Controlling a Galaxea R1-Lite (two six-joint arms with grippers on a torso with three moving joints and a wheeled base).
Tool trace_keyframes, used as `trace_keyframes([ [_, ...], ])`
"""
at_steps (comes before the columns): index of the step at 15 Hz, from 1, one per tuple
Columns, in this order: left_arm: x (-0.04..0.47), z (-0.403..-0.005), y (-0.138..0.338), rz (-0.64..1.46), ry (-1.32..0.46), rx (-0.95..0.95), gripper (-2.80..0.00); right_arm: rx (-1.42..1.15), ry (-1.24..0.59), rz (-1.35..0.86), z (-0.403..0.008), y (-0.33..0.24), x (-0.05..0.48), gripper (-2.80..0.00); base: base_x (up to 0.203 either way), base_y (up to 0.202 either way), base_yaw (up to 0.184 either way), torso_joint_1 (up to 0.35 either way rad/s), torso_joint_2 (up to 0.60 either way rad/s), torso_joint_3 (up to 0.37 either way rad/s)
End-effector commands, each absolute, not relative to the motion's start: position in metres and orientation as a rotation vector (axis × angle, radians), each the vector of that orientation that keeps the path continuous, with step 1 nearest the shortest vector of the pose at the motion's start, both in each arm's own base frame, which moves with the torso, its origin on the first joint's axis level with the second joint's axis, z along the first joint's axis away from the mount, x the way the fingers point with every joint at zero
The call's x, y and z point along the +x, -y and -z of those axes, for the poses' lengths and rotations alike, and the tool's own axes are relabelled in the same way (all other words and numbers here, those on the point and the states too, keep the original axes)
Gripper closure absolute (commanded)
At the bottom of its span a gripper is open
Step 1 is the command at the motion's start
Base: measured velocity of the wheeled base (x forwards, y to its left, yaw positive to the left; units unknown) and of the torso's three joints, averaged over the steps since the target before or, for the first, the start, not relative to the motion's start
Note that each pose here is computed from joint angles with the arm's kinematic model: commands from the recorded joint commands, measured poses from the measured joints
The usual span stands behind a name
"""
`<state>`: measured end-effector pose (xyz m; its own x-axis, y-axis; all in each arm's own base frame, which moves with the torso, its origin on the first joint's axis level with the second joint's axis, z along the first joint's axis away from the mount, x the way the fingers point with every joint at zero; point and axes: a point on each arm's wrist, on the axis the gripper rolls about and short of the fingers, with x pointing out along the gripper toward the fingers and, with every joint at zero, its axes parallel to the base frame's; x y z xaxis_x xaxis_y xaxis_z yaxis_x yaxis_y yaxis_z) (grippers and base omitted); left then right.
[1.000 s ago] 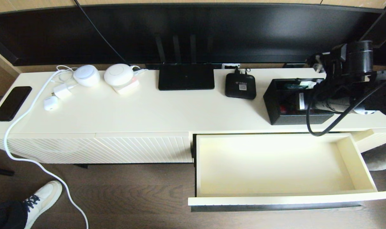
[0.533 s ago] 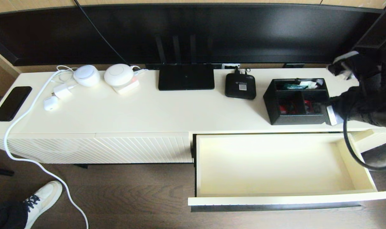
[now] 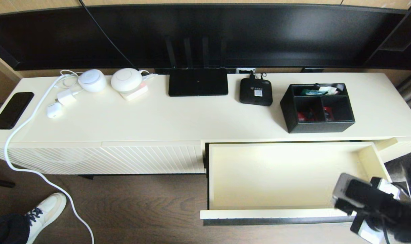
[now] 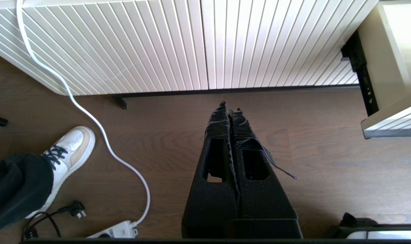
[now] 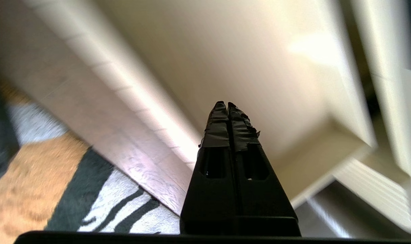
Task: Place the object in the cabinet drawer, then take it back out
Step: Close the drawer
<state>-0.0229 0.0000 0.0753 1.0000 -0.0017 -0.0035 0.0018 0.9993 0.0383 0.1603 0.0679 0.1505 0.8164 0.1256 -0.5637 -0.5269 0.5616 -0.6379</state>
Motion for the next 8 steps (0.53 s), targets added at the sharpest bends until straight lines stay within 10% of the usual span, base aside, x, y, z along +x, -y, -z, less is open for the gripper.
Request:
trace_keyframes([
  [1, -0.023, -0.075, 0.0, 0.002, -0.006, 0.038, 0.0, -0.968, -0.511, -0.534, -0.124, -0.079, 0.141, 0.0, 0.0, 0.0, 0.0, 0.0, 0.0, 0.0],
  [8, -0.023, -0.075, 0.0, 0.002, -0.005, 0.038, 0.0, -1.043, -0.693, -0.627, -0.082, -0.084, 0.141, 0.0, 0.0, 0.0, 0.0, 0.0, 0.0, 0.0],
])
